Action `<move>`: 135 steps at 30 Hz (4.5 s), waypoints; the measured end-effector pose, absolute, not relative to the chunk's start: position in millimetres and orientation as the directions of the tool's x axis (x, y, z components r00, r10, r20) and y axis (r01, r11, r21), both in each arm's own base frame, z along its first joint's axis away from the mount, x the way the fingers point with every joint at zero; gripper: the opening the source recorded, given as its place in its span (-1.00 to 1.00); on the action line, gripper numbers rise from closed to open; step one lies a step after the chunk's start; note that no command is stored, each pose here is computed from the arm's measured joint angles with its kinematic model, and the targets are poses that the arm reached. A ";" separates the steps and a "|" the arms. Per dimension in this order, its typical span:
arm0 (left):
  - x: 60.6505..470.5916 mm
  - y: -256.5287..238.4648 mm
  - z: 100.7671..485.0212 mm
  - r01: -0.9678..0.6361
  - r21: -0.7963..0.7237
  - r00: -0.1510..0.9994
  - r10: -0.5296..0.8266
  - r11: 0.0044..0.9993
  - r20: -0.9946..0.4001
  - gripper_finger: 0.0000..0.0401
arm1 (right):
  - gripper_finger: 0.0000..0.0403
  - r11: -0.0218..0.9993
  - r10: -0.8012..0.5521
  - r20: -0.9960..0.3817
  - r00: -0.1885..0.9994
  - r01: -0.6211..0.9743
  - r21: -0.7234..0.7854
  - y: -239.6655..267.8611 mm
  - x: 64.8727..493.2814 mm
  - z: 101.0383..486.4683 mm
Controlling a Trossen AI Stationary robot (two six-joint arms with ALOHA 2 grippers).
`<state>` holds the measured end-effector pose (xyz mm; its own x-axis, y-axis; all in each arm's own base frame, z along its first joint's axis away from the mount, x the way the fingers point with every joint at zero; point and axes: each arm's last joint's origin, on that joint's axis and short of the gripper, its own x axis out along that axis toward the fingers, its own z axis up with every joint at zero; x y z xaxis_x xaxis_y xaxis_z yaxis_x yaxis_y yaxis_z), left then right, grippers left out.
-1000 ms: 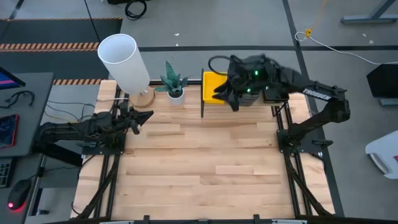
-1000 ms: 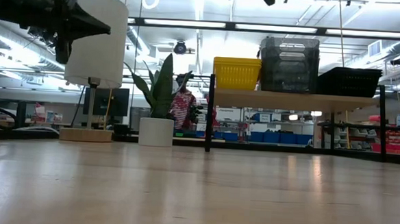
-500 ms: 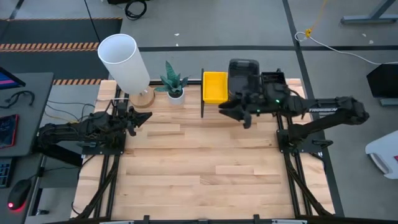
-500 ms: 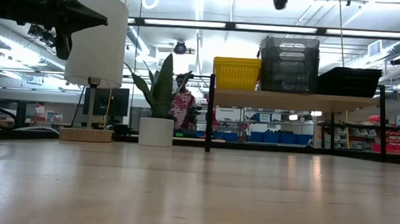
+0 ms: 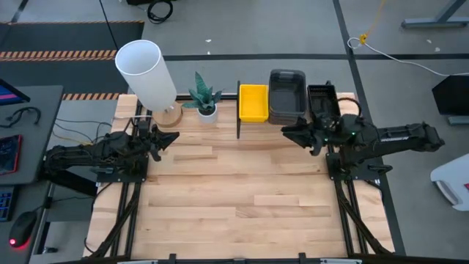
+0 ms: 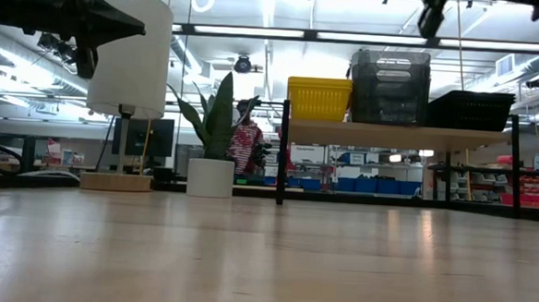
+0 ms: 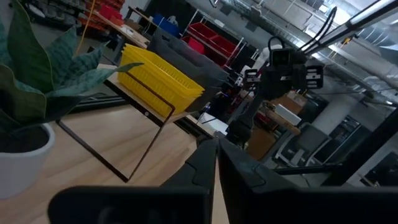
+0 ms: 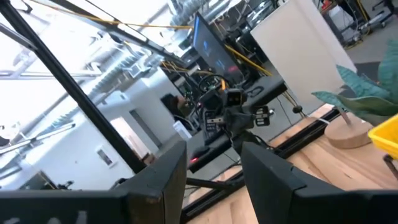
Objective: Stack baskets on shelf by color
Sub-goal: Return to Home Position
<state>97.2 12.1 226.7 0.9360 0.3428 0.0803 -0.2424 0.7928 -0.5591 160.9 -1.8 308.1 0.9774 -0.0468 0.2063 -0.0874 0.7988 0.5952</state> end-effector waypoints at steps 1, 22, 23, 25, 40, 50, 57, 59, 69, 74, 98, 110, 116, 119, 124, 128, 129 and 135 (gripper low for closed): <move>97.2 12.0 226.7 -0.244 -0.554 0.936 0.343 0.796 0.080 -0.87 | -0.22 0.798 -0.052 0.210 0.976 -0.086 0.596 -1.6 157.7 305.8; 97.2 12.1 226.7 -0.246 -0.549 0.936 0.343 0.799 0.080 -0.86 | -0.57 0.666 -0.043 0.222 0.974 -0.138 0.734 -1.2 118.4 205.7; 97.2 12.1 226.7 -0.246 -0.549 0.936 0.343 0.799 0.080 -0.86 | -0.62 0.649 -0.034 0.230 0.973 -0.153 0.745 -0.9 117.1 199.1; 97.2 12.1 226.7 -0.246 -0.549 0.936 0.343 0.799 0.080 -0.87 | -0.71 0.624 -0.011 0.236 0.972 -0.177 0.761 -0.2 115.4 190.8; 97.3 12.1 226.7 -0.246 -0.549 0.936 0.344 0.799 0.080 -0.86 | -0.87 0.828 0.184 0.138 0.973 -0.229 0.512 5.4 115.4 183.6; 97.3 12.1 226.7 -0.246 -0.549 0.936 0.343 0.799 0.080 -0.91 | -0.82 0.962 0.184 0.018 0.983 -0.184 0.202 5.4 117.3 171.8; 97.3 12.1 226.7 -0.246 -0.549 0.936 0.343 0.799 0.080 -0.86 | -0.83 0.960 0.184 0.020 0.983 -0.184 0.211 5.4 117.3 172.0; 97.3 12.1 226.7 -0.246 -0.549 0.936 0.343 0.799 0.080 -0.85 | -0.83 0.960 0.184 0.020 0.983 -0.184 0.211 5.4 117.3 172.0; 97.3 12.1 226.7 -0.246 -0.550 0.936 0.343 0.798 0.080 -0.88 | -0.83 0.960 0.184 0.020 0.983 -0.184 0.212 5.4 117.3 172.0; 97.3 12.1 226.7 -0.246 -0.549 0.936 0.344 0.798 0.080 -0.86 | -0.83 0.960 0.184 0.020 0.983 -0.184 0.212 5.4 117.3 172.0; 97.3 12.1 226.7 -0.247 -0.549 0.936 0.344 0.799 0.080 -0.82 | -0.83 0.960 0.184 0.020 0.983 -0.184 0.212 5.4 117.3 172.1; 97.3 12.1 226.7 -0.246 -0.549 0.936 0.343 0.799 0.080 -0.86 | -0.83 0.960 0.184 0.020 0.983 -0.184 0.212 5.4 117.3 172.1; 97.3 12.1 226.6 -0.246 -0.549 0.936 0.343 0.799 0.079 -0.82 | -0.83 0.960 0.184 0.020 0.983 -0.184 0.212 5.3 117.3 172.1; 97.3 12.1 226.6 -0.247 -0.549 0.936 0.343 0.799 0.079 -0.82 | -0.83 0.960 0.184 0.020 0.983 -0.184 0.212 5.4 117.3 172.1; 97.3 12.1 226.7 -0.246 -0.549 0.936 0.343 0.799 0.080 -0.87 | -0.83 0.960 0.184 0.020 0.983 -0.184 0.212 5.3 117.3 172.1; 97.3 12.1 226.7 -0.246 -0.549 0.936 0.343 0.799 0.080 -0.88 | -0.83 0.960 0.184 0.020 0.983 -0.184 0.212 5.4 117.3 172.1; 97.3 12.1 226.6 -0.246 -0.549 0.936 0.343 0.799 0.079 -0.88 | -0.83 0.960 0.184 0.020 0.983 -0.184 0.212 5.4 117.3 172.1; 97.3 12.1 226.6 -0.246 -0.549 0.936 0.343 0.799 0.079 -0.84 | -0.83 0.960 0.184 0.020 0.983 -0.184 0.212 5.4 117.3 172.1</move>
